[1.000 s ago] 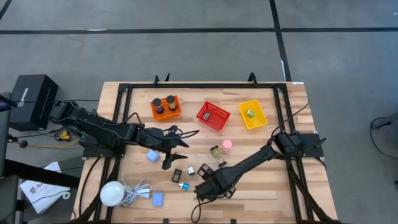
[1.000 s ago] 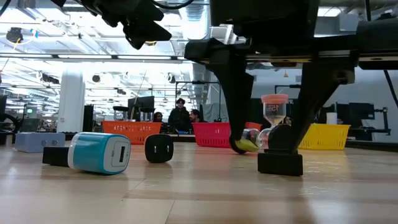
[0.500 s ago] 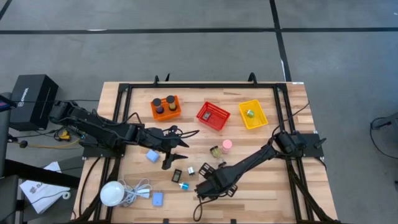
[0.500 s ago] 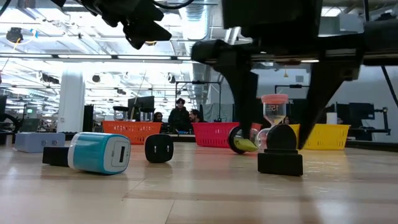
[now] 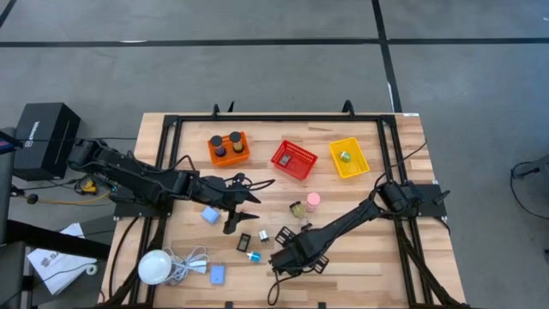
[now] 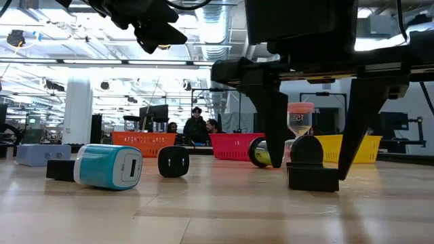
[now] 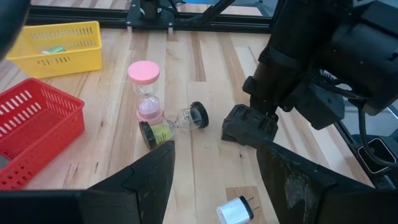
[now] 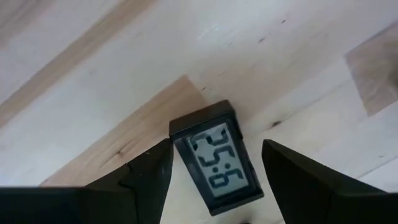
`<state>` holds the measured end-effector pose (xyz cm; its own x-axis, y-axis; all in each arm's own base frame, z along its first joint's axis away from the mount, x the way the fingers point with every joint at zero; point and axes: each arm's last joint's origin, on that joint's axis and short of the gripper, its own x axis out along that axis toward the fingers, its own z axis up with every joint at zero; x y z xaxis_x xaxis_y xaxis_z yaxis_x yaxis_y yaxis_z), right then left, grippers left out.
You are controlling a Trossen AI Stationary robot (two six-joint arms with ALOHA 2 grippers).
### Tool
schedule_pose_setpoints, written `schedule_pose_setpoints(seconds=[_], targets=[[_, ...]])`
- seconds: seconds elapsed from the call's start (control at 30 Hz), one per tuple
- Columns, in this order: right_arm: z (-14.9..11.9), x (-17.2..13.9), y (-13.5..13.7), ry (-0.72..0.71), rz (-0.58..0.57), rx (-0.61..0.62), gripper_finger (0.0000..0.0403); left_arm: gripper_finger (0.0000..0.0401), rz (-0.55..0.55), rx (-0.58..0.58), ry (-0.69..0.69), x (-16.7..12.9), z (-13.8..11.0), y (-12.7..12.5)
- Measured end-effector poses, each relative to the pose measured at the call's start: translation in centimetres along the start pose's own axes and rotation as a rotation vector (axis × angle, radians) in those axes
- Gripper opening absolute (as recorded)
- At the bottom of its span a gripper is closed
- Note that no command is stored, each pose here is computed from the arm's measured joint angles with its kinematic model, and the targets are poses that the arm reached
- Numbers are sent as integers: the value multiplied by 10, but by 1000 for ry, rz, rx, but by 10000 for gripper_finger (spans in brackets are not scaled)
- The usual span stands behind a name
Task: Pick & Place Office items
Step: Put the right black digital clock into the red bin
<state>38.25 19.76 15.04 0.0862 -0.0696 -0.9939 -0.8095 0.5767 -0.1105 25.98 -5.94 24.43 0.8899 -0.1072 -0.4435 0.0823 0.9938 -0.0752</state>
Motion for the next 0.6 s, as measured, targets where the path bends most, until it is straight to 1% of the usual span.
schedule_pose_setpoints(seconds=[0.13,0.23,0.3,0.43,0.53,0.6], targets=[[3,5,-3,-27,-11,71,238,223,0,0,0,0,0,0],[3,6,-5,-46,14,91,238,223,-1,0,0,0,0,0],[4,6,-6,-55,7,117,238,223,0,0,0,0,0,0],[5,6,-14,-96,-8,225,238,223,-1,0,0,0,0,0],[1,7,-19,-86,-2,308,238,223,-1,0,0,0,0,0],[-2,7,-23,-80,13,336,238,223,-1,0,0,0,0,0]])
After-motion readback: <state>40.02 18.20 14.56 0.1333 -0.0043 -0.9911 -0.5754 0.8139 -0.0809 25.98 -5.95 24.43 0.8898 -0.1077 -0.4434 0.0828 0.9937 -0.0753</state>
